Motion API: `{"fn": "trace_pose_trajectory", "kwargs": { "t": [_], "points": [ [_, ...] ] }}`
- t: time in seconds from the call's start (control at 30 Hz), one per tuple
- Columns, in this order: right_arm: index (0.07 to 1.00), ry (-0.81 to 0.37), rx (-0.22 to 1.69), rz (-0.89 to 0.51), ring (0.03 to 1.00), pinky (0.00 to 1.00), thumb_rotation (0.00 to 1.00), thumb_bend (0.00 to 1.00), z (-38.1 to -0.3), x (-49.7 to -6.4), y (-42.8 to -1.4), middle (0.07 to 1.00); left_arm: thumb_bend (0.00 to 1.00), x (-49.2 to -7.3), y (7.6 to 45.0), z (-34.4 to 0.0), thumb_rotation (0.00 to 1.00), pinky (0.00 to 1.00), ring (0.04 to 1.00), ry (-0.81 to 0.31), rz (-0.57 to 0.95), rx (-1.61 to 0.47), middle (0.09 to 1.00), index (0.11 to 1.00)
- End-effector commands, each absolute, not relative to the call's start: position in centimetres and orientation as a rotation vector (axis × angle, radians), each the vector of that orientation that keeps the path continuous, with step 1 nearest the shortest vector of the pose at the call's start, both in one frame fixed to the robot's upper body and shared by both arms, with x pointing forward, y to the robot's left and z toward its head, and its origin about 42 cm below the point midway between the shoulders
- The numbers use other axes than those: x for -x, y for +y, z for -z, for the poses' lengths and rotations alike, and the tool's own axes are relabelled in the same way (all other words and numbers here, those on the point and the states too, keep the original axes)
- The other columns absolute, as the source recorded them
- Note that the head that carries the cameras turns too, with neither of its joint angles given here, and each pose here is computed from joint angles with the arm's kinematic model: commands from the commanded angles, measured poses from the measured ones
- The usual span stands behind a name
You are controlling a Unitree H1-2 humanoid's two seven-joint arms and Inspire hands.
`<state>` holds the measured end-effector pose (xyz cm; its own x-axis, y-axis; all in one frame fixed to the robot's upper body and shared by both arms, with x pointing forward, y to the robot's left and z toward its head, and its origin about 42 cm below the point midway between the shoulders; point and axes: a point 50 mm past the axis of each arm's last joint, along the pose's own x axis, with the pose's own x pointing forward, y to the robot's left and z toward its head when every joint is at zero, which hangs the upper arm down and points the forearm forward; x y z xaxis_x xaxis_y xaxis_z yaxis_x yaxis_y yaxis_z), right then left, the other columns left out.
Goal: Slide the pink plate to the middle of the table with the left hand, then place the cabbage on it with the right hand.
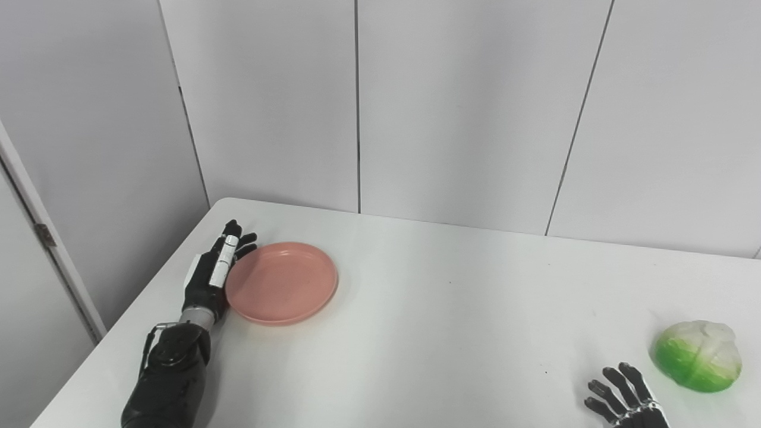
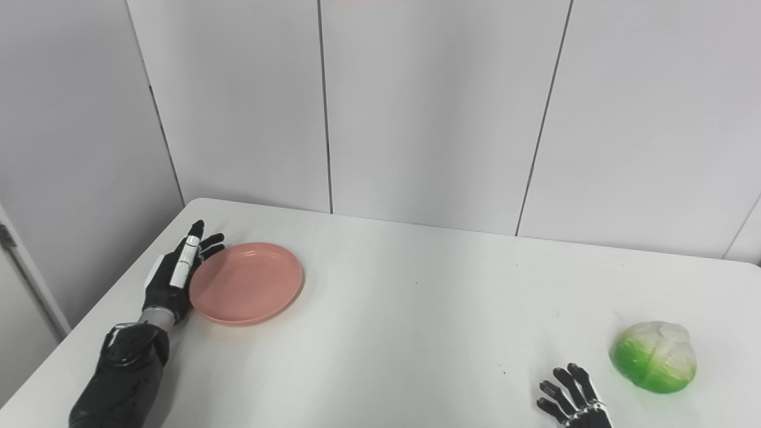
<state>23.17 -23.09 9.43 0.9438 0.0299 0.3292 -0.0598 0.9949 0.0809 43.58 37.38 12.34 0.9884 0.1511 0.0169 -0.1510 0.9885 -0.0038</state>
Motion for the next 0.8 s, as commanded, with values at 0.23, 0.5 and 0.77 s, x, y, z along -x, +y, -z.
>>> {"fn": "trace_pose_trajectory", "kwargs": {
  "t": [0.23,0.5,0.77],
  "points": [
    [0.868,-0.276,-0.106,-0.063,0.799,0.75,0.86,0.79,-8.4,-21.1,-22.2,0.86,0.77,-44.7,31.1,-12.9,0.86,0.79,0.832,0.002,-0.041,0.034,0.844,0.927],
    [0.845,-0.286,-0.092,-0.074,0.78,0.73,0.85,0.8,-8.9,-21.0,-21.3,0.848,0.76,-44.9,27.6,-13.0,0.87,0.81,0.83,0.008,-0.031,0.048,0.829,0.914],
    [0.828,-0.283,-0.086,-0.078,0.783,0.72,0.82,0.8,-9.1,-20.9,-20.2,0.841,0.75,-44.1,24.6,-14.2,0.91,0.81,0.845,0.017,-0.017,0.065,0.844,0.909]
  ]
}}
